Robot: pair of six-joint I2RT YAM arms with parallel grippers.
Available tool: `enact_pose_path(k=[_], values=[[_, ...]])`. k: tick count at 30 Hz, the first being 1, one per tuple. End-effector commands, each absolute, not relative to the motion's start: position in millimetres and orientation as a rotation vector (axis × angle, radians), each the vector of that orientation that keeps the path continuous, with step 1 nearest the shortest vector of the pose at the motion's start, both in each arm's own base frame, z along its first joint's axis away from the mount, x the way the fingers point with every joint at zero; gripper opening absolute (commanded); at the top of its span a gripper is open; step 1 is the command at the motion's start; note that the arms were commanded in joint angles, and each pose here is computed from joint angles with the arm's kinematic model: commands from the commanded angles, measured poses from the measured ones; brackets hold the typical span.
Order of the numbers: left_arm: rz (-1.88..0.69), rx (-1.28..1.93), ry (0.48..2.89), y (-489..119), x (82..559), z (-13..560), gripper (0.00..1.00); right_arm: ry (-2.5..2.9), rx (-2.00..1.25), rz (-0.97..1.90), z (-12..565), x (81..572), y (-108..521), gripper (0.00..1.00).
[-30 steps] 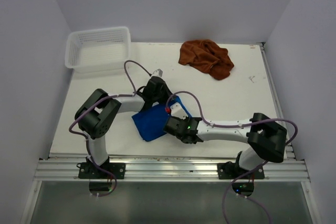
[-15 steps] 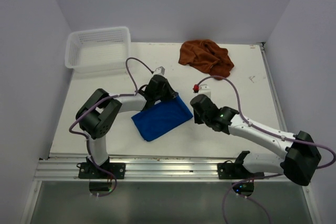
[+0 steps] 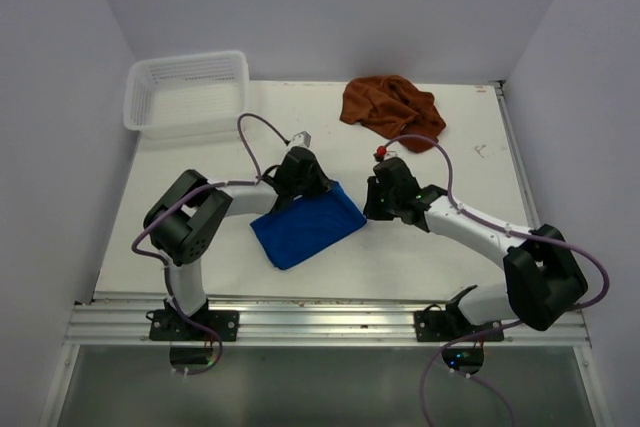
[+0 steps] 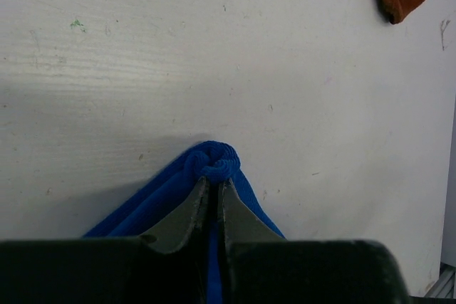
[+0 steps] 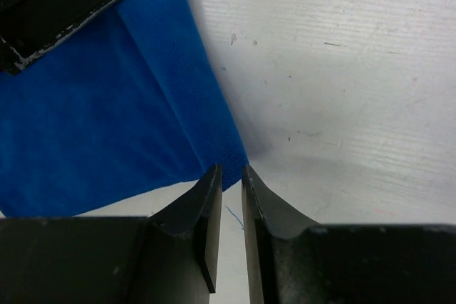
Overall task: Roll the towels
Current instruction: Roll the towel
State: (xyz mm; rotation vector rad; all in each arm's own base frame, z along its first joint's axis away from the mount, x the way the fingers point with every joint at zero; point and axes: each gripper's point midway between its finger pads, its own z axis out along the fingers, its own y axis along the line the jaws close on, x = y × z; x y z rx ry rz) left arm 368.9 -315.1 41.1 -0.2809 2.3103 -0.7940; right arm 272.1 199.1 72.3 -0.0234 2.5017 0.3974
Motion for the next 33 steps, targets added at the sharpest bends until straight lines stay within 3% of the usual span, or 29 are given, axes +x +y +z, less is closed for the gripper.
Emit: enact_pose_path(k=[1, 5, 11, 18, 33], values=[[-0.774, -0.267, 2.267, -309, 369, 54, 0.00, 2.424, 0.009, 0.535, 93, 293, 219, 0.23], [-0.779, -0.268, 2.261, -306, 364, 56, 0.00, 2.431, 0.032, 0.542, 88, 298, 217, 0.29], [-0.772, -0.270, 2.266, -302, 361, 54, 0.00, 2.465, 0.024, 0.516, 72, 301, 216, 0.31], [-0.746, -0.270, 2.266, -298, 361, 54, 0.00, 2.453, 0.012, 0.665, 67, 292, 231, 0.40], [-0.717, -0.279, 2.269, -292, 358, 53, 0.00, 2.525, 0.010, 0.684, 35, 268, 225, 0.44]])
